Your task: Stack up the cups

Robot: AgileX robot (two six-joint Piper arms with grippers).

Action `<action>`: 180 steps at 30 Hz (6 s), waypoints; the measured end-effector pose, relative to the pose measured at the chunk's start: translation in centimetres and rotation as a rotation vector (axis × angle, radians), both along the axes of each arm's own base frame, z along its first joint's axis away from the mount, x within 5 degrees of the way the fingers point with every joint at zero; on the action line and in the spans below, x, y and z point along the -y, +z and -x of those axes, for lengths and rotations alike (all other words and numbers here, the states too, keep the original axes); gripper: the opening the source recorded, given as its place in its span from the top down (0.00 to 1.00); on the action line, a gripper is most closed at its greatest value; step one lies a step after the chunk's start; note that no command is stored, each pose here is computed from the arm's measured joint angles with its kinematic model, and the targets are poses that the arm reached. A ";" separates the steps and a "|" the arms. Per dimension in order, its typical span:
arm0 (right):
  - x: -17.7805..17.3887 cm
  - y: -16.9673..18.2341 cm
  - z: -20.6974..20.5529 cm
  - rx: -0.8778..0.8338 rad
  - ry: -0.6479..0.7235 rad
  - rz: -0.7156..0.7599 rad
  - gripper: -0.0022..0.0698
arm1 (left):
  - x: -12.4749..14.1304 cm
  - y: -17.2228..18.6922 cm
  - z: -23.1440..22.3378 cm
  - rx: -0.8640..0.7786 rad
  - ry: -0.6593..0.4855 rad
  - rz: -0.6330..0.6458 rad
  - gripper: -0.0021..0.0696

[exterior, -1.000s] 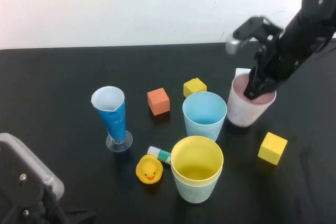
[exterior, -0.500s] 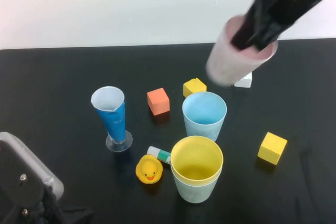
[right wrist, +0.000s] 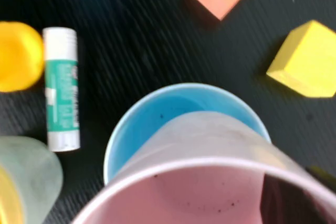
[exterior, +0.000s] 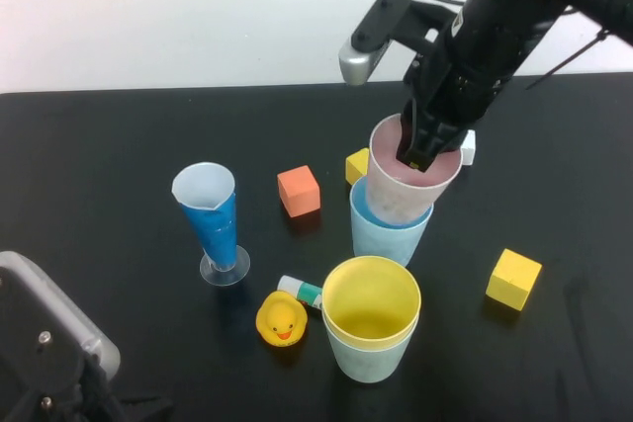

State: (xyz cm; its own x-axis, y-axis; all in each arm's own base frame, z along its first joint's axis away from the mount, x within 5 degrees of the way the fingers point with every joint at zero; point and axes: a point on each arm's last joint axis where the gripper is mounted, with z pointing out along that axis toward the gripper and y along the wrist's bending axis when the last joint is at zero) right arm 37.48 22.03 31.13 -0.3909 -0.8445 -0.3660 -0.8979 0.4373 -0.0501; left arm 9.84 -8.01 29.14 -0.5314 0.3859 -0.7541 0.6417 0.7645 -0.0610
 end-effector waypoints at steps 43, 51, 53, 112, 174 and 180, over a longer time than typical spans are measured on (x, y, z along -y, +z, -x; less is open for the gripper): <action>-1.2 5.0 7.8 0.010 0.101 -0.080 0.86 | -0.1 -0.2 0.2 -0.048 0.021 0.003 0.97; -1.6 2.4 8.6 -0.066 0.127 -0.029 0.86 | -0.1 -0.2 0.2 -0.048 0.024 0.003 0.97; -1.6 2.4 8.7 -0.068 0.127 -0.028 0.86 | -0.1 -0.2 0.2 -0.048 0.024 0.003 0.97; 11.2 5.7 26.7 0.830 0.126 -0.699 0.88 | -8.2 -2.9 6.9 0.378 0.380 0.318 0.97; 22.4 -14.1 32.3 0.817 -1.000 -0.421 0.88 | -8.2 -2.9 6.9 0.381 0.379 0.314 0.97; 22.5 -14.2 32.3 0.855 -0.905 -0.306 0.88 | -8.2 -2.9 6.9 0.381 0.379 0.314 0.97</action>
